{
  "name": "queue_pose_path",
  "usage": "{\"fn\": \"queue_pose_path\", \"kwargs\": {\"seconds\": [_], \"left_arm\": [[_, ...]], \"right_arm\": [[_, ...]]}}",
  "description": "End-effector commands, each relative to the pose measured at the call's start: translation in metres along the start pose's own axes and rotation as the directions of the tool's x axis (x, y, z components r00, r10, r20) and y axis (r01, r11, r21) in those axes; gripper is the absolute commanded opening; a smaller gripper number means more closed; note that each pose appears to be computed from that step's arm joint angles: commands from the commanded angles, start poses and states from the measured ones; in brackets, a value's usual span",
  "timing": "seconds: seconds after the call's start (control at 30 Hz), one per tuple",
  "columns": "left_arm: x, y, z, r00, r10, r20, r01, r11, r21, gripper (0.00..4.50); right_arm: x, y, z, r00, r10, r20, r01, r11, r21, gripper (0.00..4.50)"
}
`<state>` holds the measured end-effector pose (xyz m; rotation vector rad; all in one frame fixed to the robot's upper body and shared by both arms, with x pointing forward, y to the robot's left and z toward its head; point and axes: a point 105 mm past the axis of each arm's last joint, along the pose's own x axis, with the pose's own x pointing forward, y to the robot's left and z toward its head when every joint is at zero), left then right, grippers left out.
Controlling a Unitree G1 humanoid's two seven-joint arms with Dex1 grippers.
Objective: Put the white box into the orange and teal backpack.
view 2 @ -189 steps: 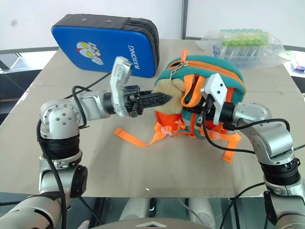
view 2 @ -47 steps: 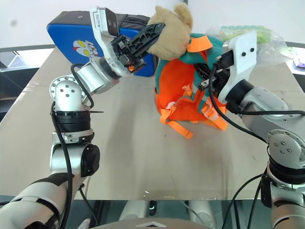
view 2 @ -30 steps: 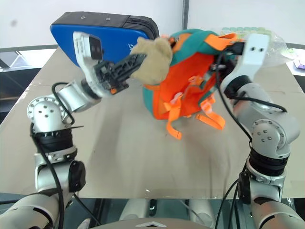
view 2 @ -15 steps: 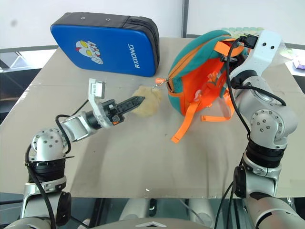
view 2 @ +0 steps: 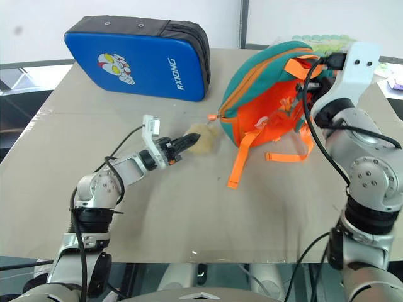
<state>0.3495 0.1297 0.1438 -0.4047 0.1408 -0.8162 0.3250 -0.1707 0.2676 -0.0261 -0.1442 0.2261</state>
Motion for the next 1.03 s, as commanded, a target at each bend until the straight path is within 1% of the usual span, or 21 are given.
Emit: {"fn": "queue_pose_path", "kwargs": {"seconds": [0.03, 0.07, 0.1, 0.17, 0.2, 0.23, 0.33, 0.37, 0.4, 0.47, 0.53, 0.57, 0.63, 0.67, 0.8, 0.87, 1.03], "left_arm": [[-0.010, -0.001, 0.020, 0.998, 0.000, 0.064, -0.012, 0.982, 0.186, 0.49], [-0.012, -0.003, 0.017, 0.999, -0.010, 0.046, -0.001, 0.972, 0.235, 0.49], [-0.013, -0.007, 0.015, 0.999, -0.028, 0.034, 0.018, 0.963, 0.270, 0.49], [-0.018, -0.010, 0.016, 0.998, -0.030, 0.049, 0.013, 0.950, 0.311, 1.53], [-0.020, -0.012, 0.015, 0.998, -0.032, 0.045, 0.016, 0.944, 0.331, 1.82], [-0.023, -0.013, 0.015, 0.998, -0.029, 0.050, 0.010, 0.938, 0.347, 2.41], [-0.038, -0.015, 0.011, 0.999, -0.012, 0.030, 0.001, 0.931, 0.366, 3.95], [-0.045, -0.015, 0.010, 1.000, -0.002, 0.027, -0.008, 0.934, 0.358, 4.49], [-0.051, -0.016, 0.009, 1.000, -0.001, 0.020, -0.006, 0.938, 0.348, 4.50], [-0.060, -0.019, 0.006, 1.000, 0.000, 0.004, -0.001, 0.938, 0.347, 4.50], [-0.075, -0.022, 0.002, 0.999, 0.025, -0.021, -0.016, 0.933, 0.360, 4.50], [-0.085, -0.026, -0.003, 0.999, 0.019, -0.049, 0.001, 0.925, 0.380, 4.50], [-0.100, -0.030, -0.011, 0.996, 0.032, -0.086, 0.002, 0.927, 0.374, 4.50], [-0.104, -0.031, -0.014, 0.995, 0.033, -0.093, 0.003, 0.932, 0.362, 4.50], [-0.143, -0.024, -0.024, 0.978, 0.131, -0.164, -0.058, 0.918, 0.392, 4.50], [-0.150, -0.024, -0.025, 0.973, 0.150, -0.173, -0.070, 0.914, 0.401, 4.50], [-0.154, -0.022, -0.023, 0.972, 0.173, -0.161, -0.094, 0.910, 0.404, 4.50]], "right_arm": [[-0.013, 0.015, -0.010, 0.990, 0.137, 0.010, -0.136, 0.989, -0.065, 0.00], [-0.014, 0.011, -0.019, 0.990, 0.138, -0.015, -0.139, 0.986, -0.087, 0.00], [-0.016, 0.007, -0.027, 0.990, 0.136, -0.036, -0.139, 0.985, -0.102, 0.33], [-0.021, 0.002, -0.043, 0.983, 0.164, -0.081, -0.172, 0.980, -0.097, 1.04], [-0.023, 0.000, -0.047, 0.980, 0.177, -0.094, -0.186, 0.978, -0.099, 1.37], [-0.026, -0.002, -0.051, 0.972, 0.205, -0.115, -0.217, 0.970, -0.108, 1.93], [-0.039, -0.002, -0.055, 0.937, 0.315, -0.152, -0.331, 0.939, -0.090, 3.40], [-0.045, -0.003, -0.054, 0.923, 0.349, -0.162, -0.366, 0.926, -0.089, 4.02], [-0.050, -0.004, -0.053, 0.911, 0.374, -0.174, -0.393, 0.916, -0.085, 4.39], [-0.060, -0.004, -0.052, 0.886, 0.419, -0.200, -0.439, 0.896, -0.069, 4.39], [-0.075, -0.003, -0.044, 0.856, 0.479, -0.195, -0.495, 0.868, -0.045, 4.39], [-0.086, -0.002, -0.042, 0.828, 0.522, -0.206, -0.539, 0.842, -0.034, 4.39], [-0.101, -0.008, -0.046, 0.807, 0.535, -0.251, -0.563, 0.824, -0.055, 4.39], [-0.105, -0.012, -0.049, 0.811, 0.520, -0.268, -0.557, 0.827, -0.077, 4.39], [-0.137, -0.055, -0.071, 0.858, 0.386, -0.340, -0.449, 0.884, -0.129, 4.39], [-0.147, -0.064, -0.079, 0.864, 0.353, -0.359, -0.424, 0.895, -0.140, 4.39], [-0.158, -0.076, -0.090, 0.870, 0.318, -0.378, -0.400, 0.902, -0.161, 4.39]]}}
